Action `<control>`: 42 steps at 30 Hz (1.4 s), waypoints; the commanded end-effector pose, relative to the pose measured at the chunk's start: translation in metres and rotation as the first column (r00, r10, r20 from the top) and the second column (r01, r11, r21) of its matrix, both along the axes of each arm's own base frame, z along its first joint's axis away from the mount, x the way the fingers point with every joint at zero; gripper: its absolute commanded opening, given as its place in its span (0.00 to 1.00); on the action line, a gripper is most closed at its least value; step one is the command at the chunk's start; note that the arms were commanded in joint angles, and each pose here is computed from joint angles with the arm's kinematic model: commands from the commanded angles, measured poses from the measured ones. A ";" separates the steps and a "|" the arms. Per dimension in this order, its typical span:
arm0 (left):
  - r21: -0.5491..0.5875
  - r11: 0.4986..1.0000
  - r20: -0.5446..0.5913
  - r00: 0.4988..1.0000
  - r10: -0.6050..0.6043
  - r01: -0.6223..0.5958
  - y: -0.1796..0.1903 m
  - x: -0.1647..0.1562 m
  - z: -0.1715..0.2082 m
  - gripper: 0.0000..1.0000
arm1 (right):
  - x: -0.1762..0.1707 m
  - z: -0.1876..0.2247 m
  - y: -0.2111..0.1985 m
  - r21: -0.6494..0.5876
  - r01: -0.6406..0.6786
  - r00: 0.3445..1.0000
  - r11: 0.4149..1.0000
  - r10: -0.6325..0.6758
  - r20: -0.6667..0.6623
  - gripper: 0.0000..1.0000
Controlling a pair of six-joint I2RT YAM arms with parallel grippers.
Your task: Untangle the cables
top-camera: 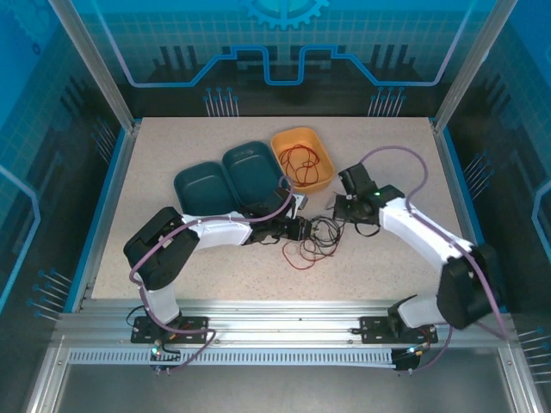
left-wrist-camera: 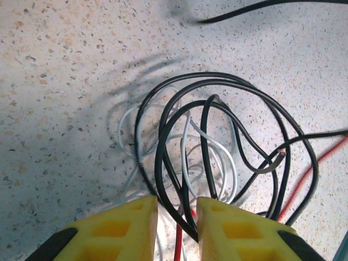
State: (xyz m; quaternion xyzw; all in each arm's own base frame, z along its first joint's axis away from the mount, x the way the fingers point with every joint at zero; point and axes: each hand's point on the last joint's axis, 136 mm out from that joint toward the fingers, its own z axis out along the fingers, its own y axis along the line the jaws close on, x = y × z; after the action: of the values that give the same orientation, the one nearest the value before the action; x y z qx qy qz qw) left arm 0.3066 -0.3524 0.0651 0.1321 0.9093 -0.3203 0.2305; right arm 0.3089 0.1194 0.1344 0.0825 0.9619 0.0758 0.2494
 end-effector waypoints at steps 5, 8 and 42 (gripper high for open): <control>0.022 0.999 -0.014 0.999 -0.038 0.038 -0.001 -0.009 -0.010 0.21 | -0.020 0.074 -0.021 0.019 0.016 0.984 1.000 -0.019 0.177 0.00; 0.029 0.999 -0.017 0.999 -0.036 0.036 0.001 -0.010 -0.012 0.20 | -0.025 0.096 -0.026 0.037 0.015 0.974 0.999 -0.023 0.227 0.00; -0.014 1.000 0.137 0.991 -0.010 0.012 0.018 -0.010 0.056 0.45 | -0.050 0.310 -0.004 -0.017 -0.248 0.794 0.969 0.213 0.569 0.00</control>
State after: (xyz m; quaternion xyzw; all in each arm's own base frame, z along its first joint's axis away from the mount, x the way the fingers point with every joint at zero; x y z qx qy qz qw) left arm 0.3004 -0.3374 0.1044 0.1417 0.8978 -0.3152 0.2731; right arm 0.2669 0.1165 0.4324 -0.0296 0.8464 0.1712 0.5033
